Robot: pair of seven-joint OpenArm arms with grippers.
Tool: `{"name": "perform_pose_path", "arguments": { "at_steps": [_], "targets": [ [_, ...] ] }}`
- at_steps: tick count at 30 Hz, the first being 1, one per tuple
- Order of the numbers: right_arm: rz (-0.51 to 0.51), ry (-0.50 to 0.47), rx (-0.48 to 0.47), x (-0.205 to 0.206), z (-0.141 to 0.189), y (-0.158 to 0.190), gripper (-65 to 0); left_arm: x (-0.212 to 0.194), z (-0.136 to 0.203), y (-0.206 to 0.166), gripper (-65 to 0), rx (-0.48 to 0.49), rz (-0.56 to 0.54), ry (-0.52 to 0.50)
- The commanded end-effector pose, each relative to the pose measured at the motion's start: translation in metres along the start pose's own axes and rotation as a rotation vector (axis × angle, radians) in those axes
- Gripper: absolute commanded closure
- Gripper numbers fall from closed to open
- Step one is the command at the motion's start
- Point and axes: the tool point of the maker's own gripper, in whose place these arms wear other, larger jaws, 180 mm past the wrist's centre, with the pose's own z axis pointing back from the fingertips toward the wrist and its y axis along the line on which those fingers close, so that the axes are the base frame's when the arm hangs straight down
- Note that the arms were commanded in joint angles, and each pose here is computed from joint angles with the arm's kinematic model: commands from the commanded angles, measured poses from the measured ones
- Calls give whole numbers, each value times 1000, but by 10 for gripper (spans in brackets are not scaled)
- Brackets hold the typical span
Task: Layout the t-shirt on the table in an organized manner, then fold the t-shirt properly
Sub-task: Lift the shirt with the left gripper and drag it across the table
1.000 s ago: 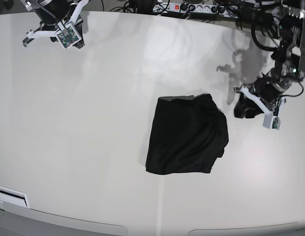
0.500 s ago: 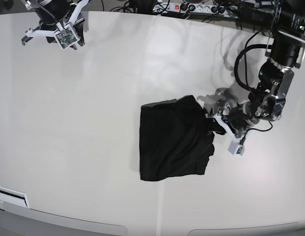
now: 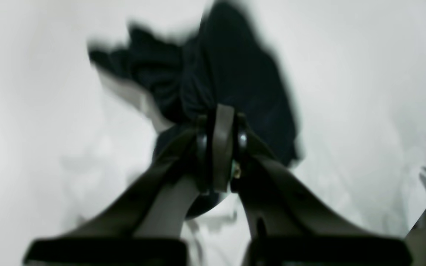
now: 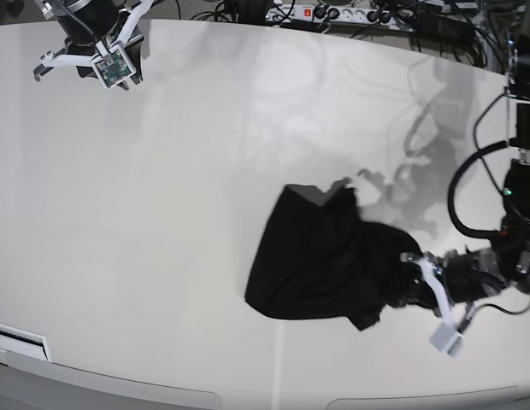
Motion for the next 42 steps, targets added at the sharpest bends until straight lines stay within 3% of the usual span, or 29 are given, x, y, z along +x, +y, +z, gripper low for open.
{"name": "perform_pose_path", "arguments": {
  "at_steps": [1, 4, 7, 11, 20, 23, 27, 30, 42],
  "targets": [
    [6, -28, -6, 6, 3, -2, -107, 26, 19, 6, 0, 12, -40, -61],
    [5, -29, -6, 6, 3, -2, -107, 38, 40, -3, 0, -55, -80, -96],
    [5, -36, -6, 8, 4, -2, -107, 37, 47, -24, 0, -185, -101, -100],
    [5, -38, -5, 8, 4, -2, -107, 38, 54, -56, 0, -367, -37, -116],
    [5, -35, -6, 8, 4, -2, -107, 29, 24, -93, 0, -481, 17, -137],
    [5, -35, -5, 8, 4, -2, -107, 25, 17, -103, 0, -510, 45, -153],
    [5, -36, -6, 8, 4, -2, -107, 25, 11, -100, 0, -476, 56, -181],
    [5, -36, -6, 8, 4, -2, -107, 41, 17, -105, 0, -518, 54, -222],
    [5, -35, -6, 8, 4, -2, -107, 151, 64, -116, 0, -464, -302, -359]
  ]
}}
